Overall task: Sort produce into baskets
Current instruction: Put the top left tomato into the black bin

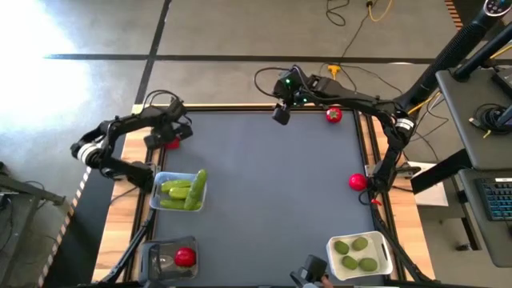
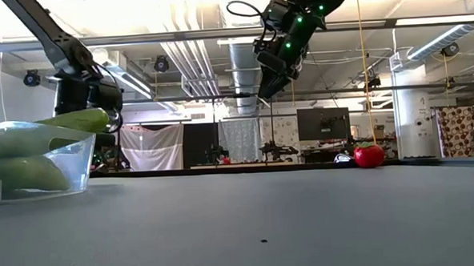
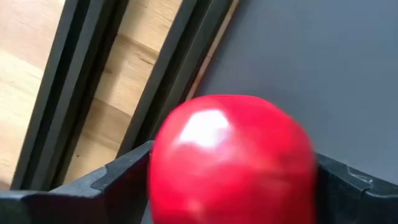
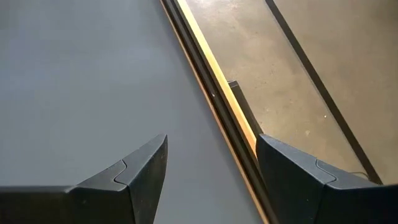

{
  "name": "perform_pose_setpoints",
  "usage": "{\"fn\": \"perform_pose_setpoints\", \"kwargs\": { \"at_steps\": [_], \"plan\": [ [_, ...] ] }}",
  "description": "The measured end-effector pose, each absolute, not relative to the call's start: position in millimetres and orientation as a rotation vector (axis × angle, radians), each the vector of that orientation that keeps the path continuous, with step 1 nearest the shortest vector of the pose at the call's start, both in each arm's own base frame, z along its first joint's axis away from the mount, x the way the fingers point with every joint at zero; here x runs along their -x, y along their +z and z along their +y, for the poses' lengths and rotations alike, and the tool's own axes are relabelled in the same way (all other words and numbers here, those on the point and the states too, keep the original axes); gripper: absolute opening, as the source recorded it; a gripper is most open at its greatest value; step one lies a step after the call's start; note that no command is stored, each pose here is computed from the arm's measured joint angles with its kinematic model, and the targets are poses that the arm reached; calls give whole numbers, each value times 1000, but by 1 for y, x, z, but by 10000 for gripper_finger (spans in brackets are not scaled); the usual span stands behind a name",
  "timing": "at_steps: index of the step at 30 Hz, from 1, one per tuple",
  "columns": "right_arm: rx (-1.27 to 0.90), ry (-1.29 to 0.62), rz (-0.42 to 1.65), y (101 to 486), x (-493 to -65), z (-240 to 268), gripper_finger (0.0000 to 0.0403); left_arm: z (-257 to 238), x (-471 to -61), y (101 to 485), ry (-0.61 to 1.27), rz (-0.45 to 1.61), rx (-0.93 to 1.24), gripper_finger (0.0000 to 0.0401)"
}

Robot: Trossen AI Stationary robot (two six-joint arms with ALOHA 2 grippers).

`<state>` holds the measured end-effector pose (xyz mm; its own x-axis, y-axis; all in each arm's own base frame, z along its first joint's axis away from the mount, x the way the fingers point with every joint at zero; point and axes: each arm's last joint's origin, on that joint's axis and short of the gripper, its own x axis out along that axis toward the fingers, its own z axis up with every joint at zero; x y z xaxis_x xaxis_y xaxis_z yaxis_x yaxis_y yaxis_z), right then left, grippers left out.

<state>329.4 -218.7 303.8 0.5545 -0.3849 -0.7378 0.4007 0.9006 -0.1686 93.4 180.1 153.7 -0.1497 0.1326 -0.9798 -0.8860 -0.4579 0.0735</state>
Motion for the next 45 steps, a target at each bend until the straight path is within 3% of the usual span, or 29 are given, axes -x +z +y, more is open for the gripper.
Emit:
{"fn": "perform_pose_setpoints", "kwargs": {
  "at_steps": [4, 9, 24, 33, 37, 45],
  "plan": [
    [-44, -475, 861, 304, -329, -219, 238, 184, -96, 148, 1687, 1007, 1325, 298],
    [-90, -482, 847, 304, -330, -218, 238, 185, -96, 147, 1668, 1071, 1302, 243],
    [-245, -484, 813, 306, -335, -203, 237, 167, -109, 152, 1492, 1312, 1045, 241],
    [-396, -503, 800, 324, -339, -172, 237, 139, -145, 198, 1375, 1131, 724, 241],
    [-453, -485, 790, 325, -350, -149, 237, 136, -159, 242, 1311, 957, 575, 241],
    [-375, -444, 831, 321, -366, -98, 237, 98, -169, 328, 1100, 659, 495, 241]
  ]
}}
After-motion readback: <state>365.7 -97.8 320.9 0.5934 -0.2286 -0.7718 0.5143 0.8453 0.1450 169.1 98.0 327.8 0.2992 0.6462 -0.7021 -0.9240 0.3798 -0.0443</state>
